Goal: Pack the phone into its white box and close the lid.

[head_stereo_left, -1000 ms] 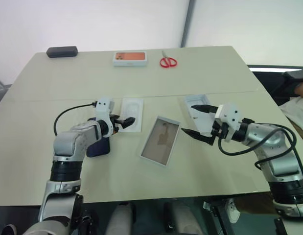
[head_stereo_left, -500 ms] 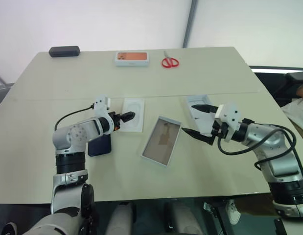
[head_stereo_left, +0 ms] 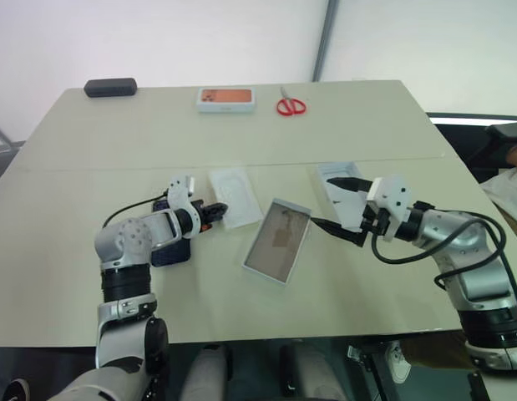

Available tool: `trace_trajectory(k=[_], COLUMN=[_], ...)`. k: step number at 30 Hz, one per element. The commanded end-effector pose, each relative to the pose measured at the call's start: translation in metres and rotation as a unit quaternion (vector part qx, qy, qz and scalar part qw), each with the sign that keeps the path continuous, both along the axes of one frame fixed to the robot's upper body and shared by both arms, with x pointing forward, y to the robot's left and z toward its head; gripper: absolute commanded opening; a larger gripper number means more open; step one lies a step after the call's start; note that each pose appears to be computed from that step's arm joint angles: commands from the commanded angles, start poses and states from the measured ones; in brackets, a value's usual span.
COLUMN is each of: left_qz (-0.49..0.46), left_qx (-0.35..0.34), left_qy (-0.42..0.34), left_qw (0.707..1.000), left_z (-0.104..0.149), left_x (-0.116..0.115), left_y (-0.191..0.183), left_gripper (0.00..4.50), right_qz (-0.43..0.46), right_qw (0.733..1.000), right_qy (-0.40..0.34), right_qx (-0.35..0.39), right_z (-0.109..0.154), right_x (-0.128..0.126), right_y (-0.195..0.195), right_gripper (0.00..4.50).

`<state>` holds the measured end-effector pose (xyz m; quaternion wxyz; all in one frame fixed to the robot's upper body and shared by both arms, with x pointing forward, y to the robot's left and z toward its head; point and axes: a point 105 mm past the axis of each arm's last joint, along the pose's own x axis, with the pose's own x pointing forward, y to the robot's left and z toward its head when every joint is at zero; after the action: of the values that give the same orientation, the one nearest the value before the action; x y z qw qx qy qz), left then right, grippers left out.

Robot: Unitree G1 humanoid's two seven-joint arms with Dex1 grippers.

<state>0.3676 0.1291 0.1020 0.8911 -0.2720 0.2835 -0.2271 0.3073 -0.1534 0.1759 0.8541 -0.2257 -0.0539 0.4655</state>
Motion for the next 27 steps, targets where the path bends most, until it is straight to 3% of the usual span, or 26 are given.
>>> trace_trajectory(k=[1, 7, 10, 16, 19, 27], left_qz=[0.002, 0.013, 0.021, 0.018, 0.027, 0.014], left_qx=[-0.003, -0.006, -0.013, -0.022, -0.061, -0.043], left_qy=[-0.008, 0.003, 0.006, -0.004, -0.007, -0.062], left_qw=[1.000, 1.000, 1.000, 1.000, 0.998, 0.997], left_z=[0.004, -0.001, -0.002, 0.003, 0.011, 0.038], left_x=[-0.001, -0.002, -0.001, -0.001, 0.001, 0.005], left_y=[0.001, 0.003, 0.005, 0.006, 0.006, 0.024], left_gripper=[0.68, 0.68, 0.02, 0.02, 0.02, 0.02], right_qz=[0.005, 0.004, 0.006, 0.003, 0.003, 0.076], right_qw=[1.000, 1.000, 1.000, 1.000, 1.000, 0.987], right_qy=[-0.027, -0.027, -0.026, -0.019, -0.007, 0.127], right_qx=[-0.002, -0.004, -0.004, -0.003, 0.005, 0.066], right_z=[0.014, 0.014, 0.013, 0.007, 0.003, -0.022], right_x=[-0.002, -0.001, -0.002, -0.003, -0.004, -0.033], right_y=[0.000, 0.000, 0.001, 0.001, 0.003, 0.052], right_gripper=[4.50, 4.50, 4.50, 4.50, 4.50, 4.50])
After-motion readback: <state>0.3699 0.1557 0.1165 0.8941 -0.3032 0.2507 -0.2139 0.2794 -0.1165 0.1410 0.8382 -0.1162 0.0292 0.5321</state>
